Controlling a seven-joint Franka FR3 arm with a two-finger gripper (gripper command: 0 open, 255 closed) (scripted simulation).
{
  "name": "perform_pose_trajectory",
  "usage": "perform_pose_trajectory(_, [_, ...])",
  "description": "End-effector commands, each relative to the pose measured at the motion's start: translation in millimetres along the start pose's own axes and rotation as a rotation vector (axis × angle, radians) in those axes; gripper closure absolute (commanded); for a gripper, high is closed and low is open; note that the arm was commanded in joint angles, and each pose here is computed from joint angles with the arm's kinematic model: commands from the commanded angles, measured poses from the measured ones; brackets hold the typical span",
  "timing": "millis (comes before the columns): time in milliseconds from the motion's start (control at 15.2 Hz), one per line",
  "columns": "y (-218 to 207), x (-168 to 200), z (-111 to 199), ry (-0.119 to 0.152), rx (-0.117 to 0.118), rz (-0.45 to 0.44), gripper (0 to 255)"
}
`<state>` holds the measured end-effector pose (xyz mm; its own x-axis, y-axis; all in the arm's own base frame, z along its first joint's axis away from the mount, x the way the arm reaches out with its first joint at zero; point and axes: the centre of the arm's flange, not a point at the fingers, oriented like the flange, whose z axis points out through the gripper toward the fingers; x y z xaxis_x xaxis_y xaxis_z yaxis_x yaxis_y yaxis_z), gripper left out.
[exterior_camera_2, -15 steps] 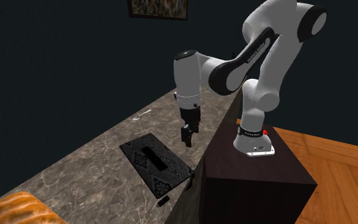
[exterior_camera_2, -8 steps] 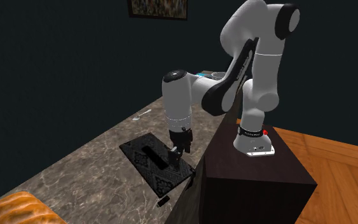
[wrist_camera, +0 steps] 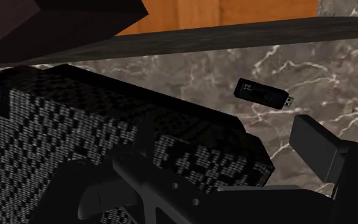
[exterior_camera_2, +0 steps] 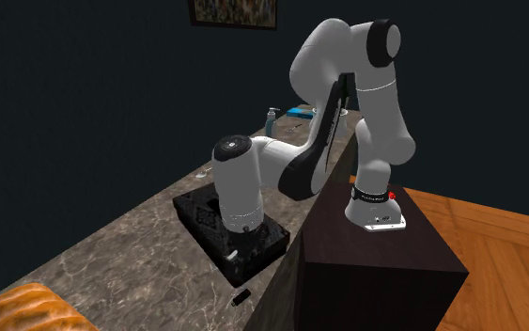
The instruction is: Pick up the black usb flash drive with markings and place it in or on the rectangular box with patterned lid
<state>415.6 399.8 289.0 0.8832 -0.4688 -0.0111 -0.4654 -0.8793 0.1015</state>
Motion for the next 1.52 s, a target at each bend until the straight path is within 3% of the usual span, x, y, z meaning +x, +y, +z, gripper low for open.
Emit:
perform_pose_trajectory(0, [-29, -2, 20, -0.002, 0.066, 0.019, 0])
perform_pose_trajectory(594, [-39, -1, 63, 0.0, 0.068, 0.025, 0])
perform_pose_trajectory(1056, [-39, -1, 63, 0.0, 0.068, 0.025, 0])
perform_pose_trajectory(1122, [-39, -1, 63, 0.0, 0.068, 0.025, 255])
perform_pose_trajectory(1452, [-38, 0, 63, 0.0, 0.068, 0.025, 255])
